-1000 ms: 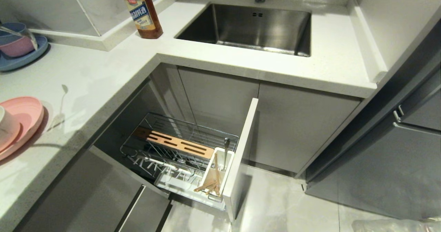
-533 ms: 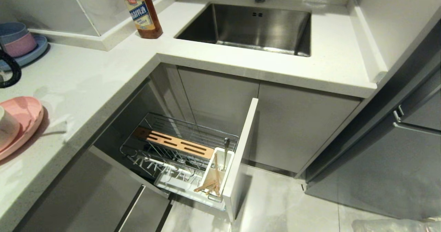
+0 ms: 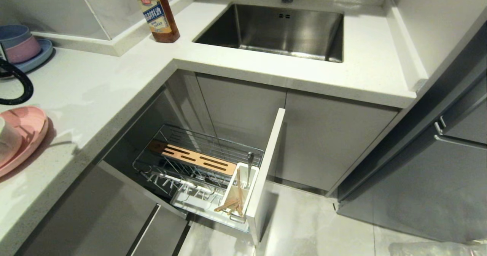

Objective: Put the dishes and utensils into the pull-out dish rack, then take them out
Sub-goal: Take the spoon out of the cupboard

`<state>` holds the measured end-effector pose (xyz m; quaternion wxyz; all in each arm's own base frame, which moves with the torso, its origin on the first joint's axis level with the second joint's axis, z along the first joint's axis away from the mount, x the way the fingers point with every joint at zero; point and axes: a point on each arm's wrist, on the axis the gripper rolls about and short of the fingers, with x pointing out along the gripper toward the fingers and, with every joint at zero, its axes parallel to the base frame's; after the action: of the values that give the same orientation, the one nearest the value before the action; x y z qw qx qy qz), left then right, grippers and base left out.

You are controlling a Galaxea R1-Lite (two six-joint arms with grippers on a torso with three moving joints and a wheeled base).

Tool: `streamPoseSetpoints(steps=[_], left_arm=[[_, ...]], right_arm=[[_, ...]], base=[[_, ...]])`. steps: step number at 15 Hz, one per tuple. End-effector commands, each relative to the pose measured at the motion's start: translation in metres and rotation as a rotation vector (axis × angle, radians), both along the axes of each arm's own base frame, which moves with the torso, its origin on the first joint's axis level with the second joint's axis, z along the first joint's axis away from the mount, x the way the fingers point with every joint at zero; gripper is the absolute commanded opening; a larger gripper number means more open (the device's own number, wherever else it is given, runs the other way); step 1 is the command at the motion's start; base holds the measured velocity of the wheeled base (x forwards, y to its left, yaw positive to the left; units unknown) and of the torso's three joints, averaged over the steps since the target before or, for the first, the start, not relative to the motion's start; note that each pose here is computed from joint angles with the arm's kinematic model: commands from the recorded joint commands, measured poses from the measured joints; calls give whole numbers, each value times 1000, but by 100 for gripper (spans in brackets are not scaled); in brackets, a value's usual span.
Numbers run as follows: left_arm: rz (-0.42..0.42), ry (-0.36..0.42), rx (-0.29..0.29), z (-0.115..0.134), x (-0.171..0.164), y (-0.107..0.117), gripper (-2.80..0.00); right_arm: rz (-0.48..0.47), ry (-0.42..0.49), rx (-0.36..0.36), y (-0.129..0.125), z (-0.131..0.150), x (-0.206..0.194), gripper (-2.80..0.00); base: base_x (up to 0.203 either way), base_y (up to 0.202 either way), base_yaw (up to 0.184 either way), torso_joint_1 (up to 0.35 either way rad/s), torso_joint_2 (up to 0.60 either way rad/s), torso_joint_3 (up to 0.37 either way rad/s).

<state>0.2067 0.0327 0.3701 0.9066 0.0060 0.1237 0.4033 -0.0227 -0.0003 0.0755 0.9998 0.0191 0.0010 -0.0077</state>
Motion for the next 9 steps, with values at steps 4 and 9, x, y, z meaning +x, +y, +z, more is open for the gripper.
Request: streamPoseSetpoints(steps=[4, 9], left_arm=[[73, 92, 12, -15, 17, 6, -280], [103, 151, 25, -28, 28, 6, -280]], right_arm=[[0, 2, 0, 0, -1, 0, -280], [0, 4, 0, 0, -1, 0, -280]], base=[[0, 0, 0, 0, 0, 0], [0, 0, 0, 0, 0, 0]])
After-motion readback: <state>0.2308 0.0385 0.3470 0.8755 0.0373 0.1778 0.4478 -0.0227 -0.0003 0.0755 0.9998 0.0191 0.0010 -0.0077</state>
